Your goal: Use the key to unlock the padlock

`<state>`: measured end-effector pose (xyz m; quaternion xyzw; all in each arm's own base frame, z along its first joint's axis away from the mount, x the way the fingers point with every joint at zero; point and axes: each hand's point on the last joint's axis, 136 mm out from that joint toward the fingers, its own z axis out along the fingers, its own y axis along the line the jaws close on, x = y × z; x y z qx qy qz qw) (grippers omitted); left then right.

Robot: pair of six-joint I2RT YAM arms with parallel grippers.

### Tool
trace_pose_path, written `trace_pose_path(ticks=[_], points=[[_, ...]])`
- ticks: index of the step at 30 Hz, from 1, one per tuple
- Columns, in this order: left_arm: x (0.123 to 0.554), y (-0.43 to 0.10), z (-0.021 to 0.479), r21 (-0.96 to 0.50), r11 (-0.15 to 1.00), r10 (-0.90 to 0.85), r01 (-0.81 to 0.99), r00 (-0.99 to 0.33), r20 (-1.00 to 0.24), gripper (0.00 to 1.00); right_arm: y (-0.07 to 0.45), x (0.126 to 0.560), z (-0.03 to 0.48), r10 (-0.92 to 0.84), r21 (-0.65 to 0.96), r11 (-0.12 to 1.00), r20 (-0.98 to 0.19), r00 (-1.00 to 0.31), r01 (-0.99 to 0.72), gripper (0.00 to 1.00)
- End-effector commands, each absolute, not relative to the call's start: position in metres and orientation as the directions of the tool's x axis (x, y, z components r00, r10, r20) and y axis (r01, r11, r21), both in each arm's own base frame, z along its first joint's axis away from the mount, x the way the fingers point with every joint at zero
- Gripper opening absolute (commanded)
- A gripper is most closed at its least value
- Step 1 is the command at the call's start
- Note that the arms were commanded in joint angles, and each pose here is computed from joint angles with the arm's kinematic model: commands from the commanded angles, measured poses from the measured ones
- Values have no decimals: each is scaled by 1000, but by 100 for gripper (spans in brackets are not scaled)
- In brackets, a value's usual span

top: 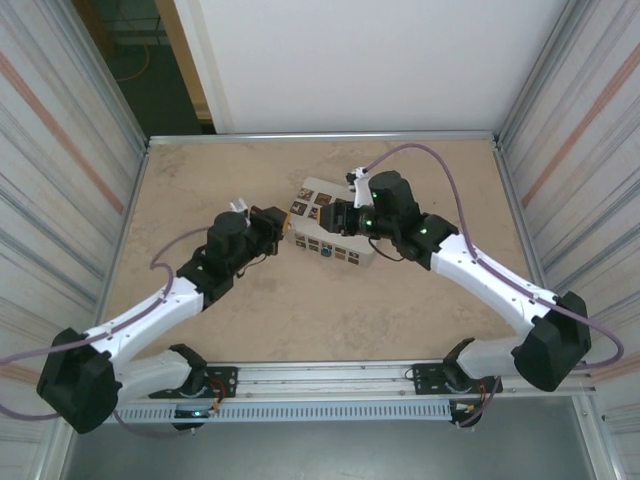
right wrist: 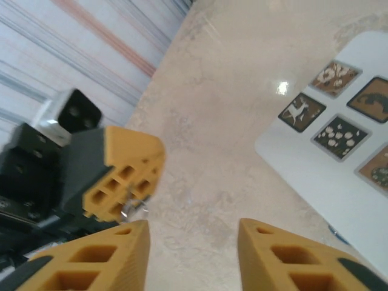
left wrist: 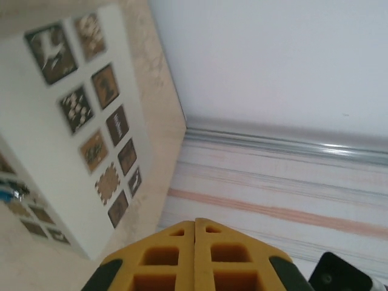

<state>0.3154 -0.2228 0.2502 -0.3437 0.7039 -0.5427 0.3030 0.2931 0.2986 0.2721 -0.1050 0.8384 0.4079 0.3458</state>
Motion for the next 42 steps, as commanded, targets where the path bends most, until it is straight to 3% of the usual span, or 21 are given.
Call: trace_pose_path(ticks=[1, 7, 11, 27, 42], points=[[316, -207, 277, -851, 519, -703, 81, -525, -480, 0, 295, 287, 296, 148, 669, 552, -666, -731, -497, 48], [305, -225, 313, -616, 699, -460, 365, -430, -777, 0, 296, 283, 315, 205, 737, 395, -652, -730, -548, 53], [295, -243, 334, -445, 748, -314, 492, -328, -891, 0, 302, 280, 324, 230, 741, 320, -666, -710, -591, 52], [288, -252, 350, -540, 623, -450, 566, -304, -839, 0, 325, 257, 338, 229, 700, 169, -713, -663, -694, 44], [288, -241, 355, -616, 586, -546, 527, -306, -780, 0, 340, 256, 322, 193, 726, 160, -688, -700, -669, 39]])
